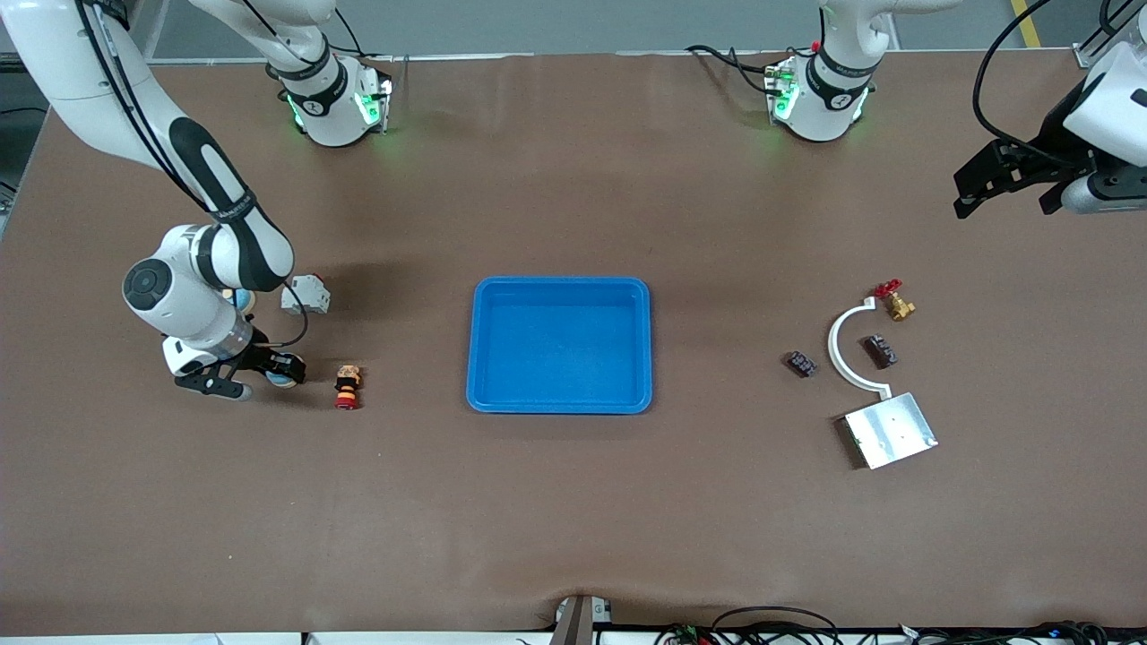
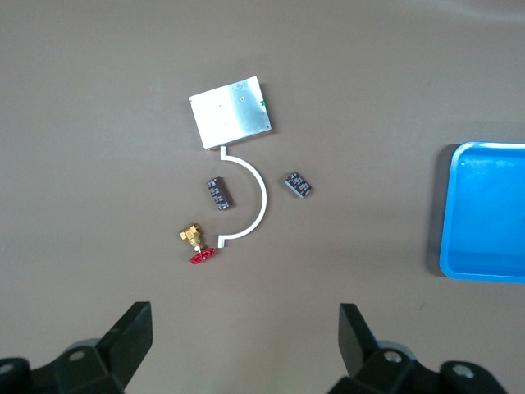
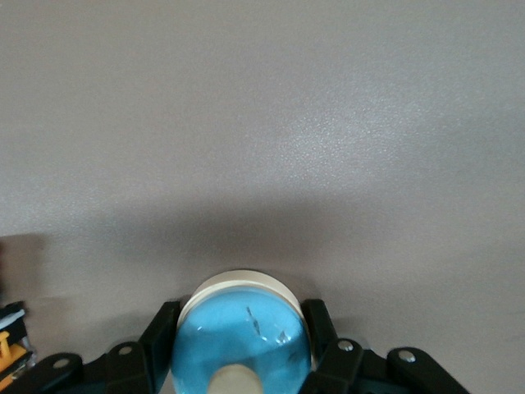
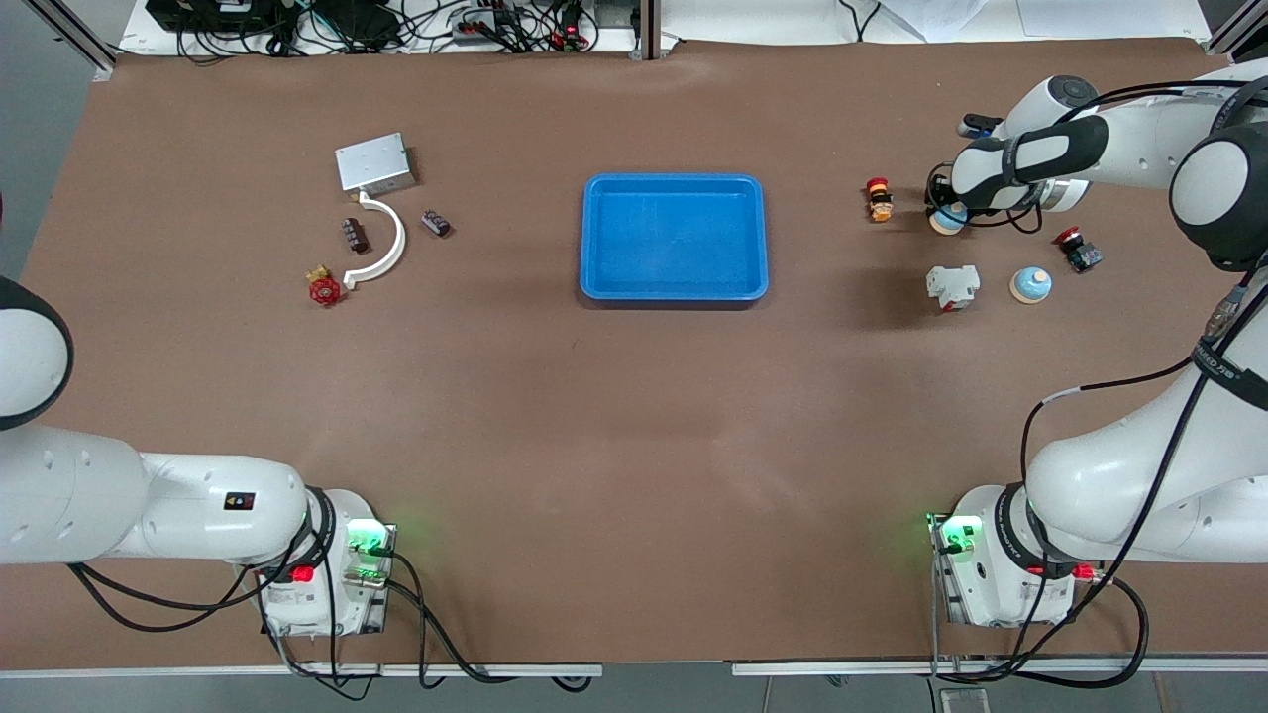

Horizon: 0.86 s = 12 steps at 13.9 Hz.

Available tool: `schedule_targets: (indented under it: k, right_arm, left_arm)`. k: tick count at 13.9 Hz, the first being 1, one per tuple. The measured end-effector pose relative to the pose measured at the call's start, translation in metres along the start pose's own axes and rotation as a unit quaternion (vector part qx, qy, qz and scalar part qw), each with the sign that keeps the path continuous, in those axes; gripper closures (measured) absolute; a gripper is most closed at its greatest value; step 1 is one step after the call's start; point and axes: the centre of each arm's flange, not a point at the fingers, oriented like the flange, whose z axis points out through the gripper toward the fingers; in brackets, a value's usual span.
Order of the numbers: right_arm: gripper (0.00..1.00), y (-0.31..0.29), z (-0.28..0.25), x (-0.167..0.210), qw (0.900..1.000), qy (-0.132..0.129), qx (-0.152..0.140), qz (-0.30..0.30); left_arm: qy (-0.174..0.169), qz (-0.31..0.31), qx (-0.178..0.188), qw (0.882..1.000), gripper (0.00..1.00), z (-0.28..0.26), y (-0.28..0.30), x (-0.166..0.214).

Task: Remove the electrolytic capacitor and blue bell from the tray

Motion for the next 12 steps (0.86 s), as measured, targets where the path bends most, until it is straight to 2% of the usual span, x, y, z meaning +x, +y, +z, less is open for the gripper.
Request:
schedule_targets:
  k: [1,2,4,5,9,12]
  right_arm:
    - [0.32,0.000,0.000,0.000,1.000,0.000,0.000,0.000]
    - [0.27,0.001,0.000,0.000,1.000,0.000,-0.001,0.001]
    - [0.06,0.004,-0.002,0.003,1.000,0.003,-0.002,0.002]
    - [0.00,0.004,-0.004,0.006,1.000,0.004,-0.002,0.002]
    - [0.00,0.002,-0.023,0.017,1.000,-0.012,-0.007,0.000]
    - [0.00,-0.010,-0.086,0.026,1.000,-0.020,-0.016,-0.011]
  left_arm:
    - [0.000,0.000,0.000,1.000,0.00,0.000,0.000,0.000]
    - [0.000,0.000,0.000,1.000,0.00,0.000,0.000,0.000]
    - [0.002,-0.002,0.000,1.000,0.00,-0.002,-0.002,0.000]
    - [0.002,-0.003,0.000,1.000,0.00,-0.002,-0.003,0.001]
    - [0.003,-0.003,-0.001,1.000,0.00,-0.003,-0.004,0.002]
    - [0.004,-0.003,-0.001,1.000,0.00,-0.004,-0.004,0.003]
